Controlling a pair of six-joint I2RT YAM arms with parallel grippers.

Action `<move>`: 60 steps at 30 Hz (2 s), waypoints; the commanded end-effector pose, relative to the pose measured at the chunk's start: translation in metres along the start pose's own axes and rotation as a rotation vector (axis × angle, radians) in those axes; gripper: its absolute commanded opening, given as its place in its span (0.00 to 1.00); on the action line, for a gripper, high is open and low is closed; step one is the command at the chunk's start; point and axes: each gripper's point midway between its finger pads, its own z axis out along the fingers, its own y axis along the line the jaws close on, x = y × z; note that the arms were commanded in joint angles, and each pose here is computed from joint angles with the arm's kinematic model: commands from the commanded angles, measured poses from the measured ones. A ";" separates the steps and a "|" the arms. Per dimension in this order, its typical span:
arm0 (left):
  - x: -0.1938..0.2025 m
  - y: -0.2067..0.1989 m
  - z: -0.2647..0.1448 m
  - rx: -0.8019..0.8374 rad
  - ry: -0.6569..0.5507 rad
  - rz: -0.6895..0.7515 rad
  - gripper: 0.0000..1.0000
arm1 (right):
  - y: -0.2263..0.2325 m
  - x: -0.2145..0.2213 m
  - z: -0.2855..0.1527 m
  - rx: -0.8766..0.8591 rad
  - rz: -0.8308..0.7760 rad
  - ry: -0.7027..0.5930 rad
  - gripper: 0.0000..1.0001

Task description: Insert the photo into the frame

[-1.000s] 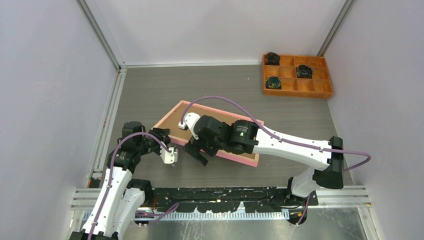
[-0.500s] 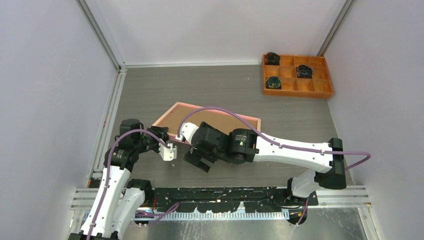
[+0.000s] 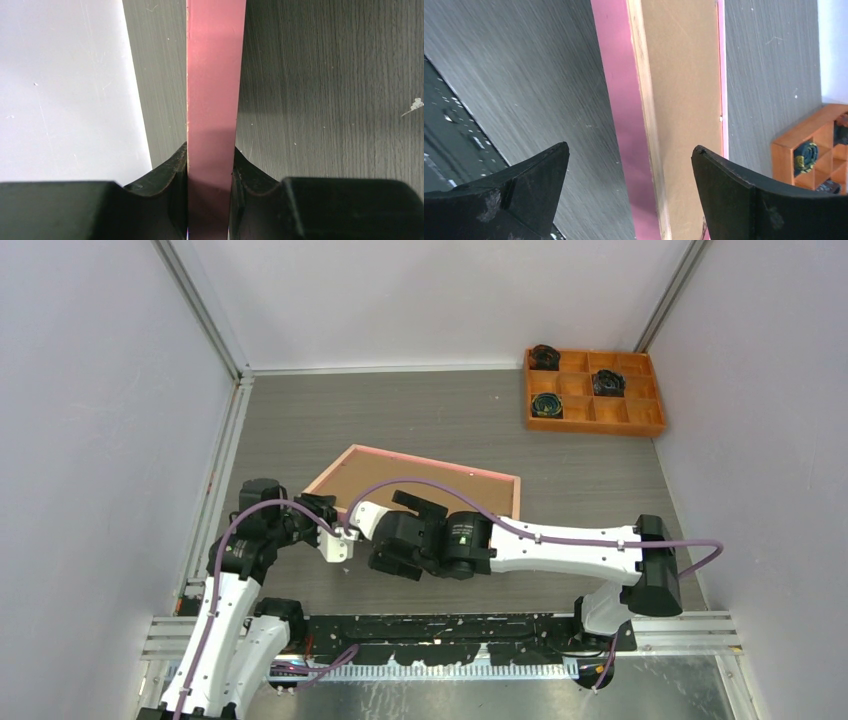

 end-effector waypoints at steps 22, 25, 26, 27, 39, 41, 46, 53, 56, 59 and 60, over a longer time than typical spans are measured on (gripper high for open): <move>-0.009 0.014 -0.011 -0.065 -0.010 -0.038 0.17 | -0.037 -0.018 0.003 0.228 0.027 -0.188 0.28; -0.010 0.014 -0.012 -0.077 -0.011 -0.048 0.35 | -0.038 -0.023 0.003 0.233 0.033 -0.191 0.22; -0.010 0.016 -0.013 -0.088 -0.012 -0.058 0.41 | -0.038 -0.025 0.003 0.233 0.033 -0.190 0.20; -0.011 0.018 -0.013 -0.103 -0.014 -0.069 0.51 | -0.038 -0.028 0.002 0.233 0.038 -0.192 0.19; -0.014 0.094 -0.045 -0.392 -0.017 -0.472 1.00 | -0.058 -0.068 -0.010 0.176 0.211 -0.267 0.16; -0.018 0.111 -0.053 -0.444 -0.040 -0.554 1.00 | -0.064 -0.077 -0.013 0.151 0.256 -0.282 0.12; -0.019 0.148 -0.071 -0.565 -0.069 -0.756 1.00 | -0.078 -0.104 -0.020 0.062 0.398 -0.297 0.07; -0.015 0.167 -0.096 -0.657 -0.087 -0.956 1.00 | -0.084 -0.129 -0.020 -0.043 0.528 -0.236 0.07; -0.012 0.168 -0.107 -0.686 -0.093 -1.005 1.00 | -0.090 -0.133 -0.016 -0.065 0.575 -0.217 0.07; -0.012 0.163 -0.110 -0.689 -0.096 -1.029 1.00 | -0.103 -0.137 -0.014 -0.089 0.633 -0.217 0.07; -0.012 0.161 -0.109 -0.684 -0.100 -1.032 1.00 | -0.108 -0.137 -0.012 -0.099 0.655 -0.215 0.07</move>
